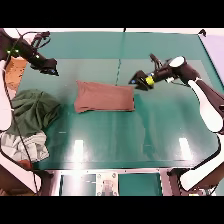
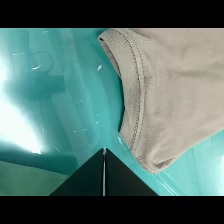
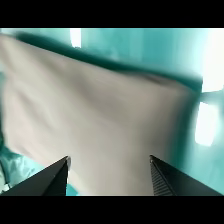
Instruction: Fold the shirts.
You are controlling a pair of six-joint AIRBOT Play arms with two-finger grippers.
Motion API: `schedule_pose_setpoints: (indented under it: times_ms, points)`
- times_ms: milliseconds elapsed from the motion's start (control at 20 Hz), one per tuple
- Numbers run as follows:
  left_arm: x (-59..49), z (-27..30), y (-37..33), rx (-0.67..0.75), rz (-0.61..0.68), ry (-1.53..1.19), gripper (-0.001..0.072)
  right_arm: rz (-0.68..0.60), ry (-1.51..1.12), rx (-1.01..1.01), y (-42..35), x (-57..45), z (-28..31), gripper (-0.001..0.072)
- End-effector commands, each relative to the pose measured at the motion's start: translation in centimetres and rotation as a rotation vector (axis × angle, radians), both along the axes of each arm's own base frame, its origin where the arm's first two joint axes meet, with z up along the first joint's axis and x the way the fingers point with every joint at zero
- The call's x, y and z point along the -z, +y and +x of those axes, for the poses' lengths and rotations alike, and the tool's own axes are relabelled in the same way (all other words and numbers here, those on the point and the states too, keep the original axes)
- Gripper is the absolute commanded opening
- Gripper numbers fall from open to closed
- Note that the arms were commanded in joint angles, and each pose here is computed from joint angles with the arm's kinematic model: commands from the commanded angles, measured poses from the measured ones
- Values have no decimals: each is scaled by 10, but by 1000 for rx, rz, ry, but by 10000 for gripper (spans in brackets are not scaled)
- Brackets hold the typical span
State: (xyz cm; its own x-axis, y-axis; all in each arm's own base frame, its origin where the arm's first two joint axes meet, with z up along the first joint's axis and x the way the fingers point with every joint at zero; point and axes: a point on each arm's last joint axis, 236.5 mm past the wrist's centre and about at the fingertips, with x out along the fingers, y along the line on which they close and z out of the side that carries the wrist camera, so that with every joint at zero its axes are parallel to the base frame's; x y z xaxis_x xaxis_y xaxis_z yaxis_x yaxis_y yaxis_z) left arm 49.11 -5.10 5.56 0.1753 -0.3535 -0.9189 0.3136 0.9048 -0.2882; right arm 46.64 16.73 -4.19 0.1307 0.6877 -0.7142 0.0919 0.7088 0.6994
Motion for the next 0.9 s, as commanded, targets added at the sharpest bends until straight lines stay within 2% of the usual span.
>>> schedule_pose_setpoints:
  times_ms: [0, 200, 250, 350, 500, 650, 850]
  points:
    - [0, 1, 0, -2, 0, -4, 21, 21, 124, 79, -12, 45, -29, 558]
    - [-1, 3, 0, -5, 0, -10, 20, 91, 71, 79, 54, 58, -28, 557]
    - [-1, 2, 0, -6, -1, -7, 20, 103, 54, 76, 72, 56, -27, 534]
    - [0, -1, 0, -1, 0, 4, 20, 122, -13, 27, 95, 40, -22, 26]
    - [1, -6, 0, 7, 0, 24, 20, 127, -116, 57, 80, -10, 4, 17]
    - [1, -6, 0, 9, 1, 23, 20, -40, -164, 174, -13, -47, 16, 16]
    - [1, -6, 0, 8, 1, 23, 20, -298, -138, 427, -192, -86, -11, 16]
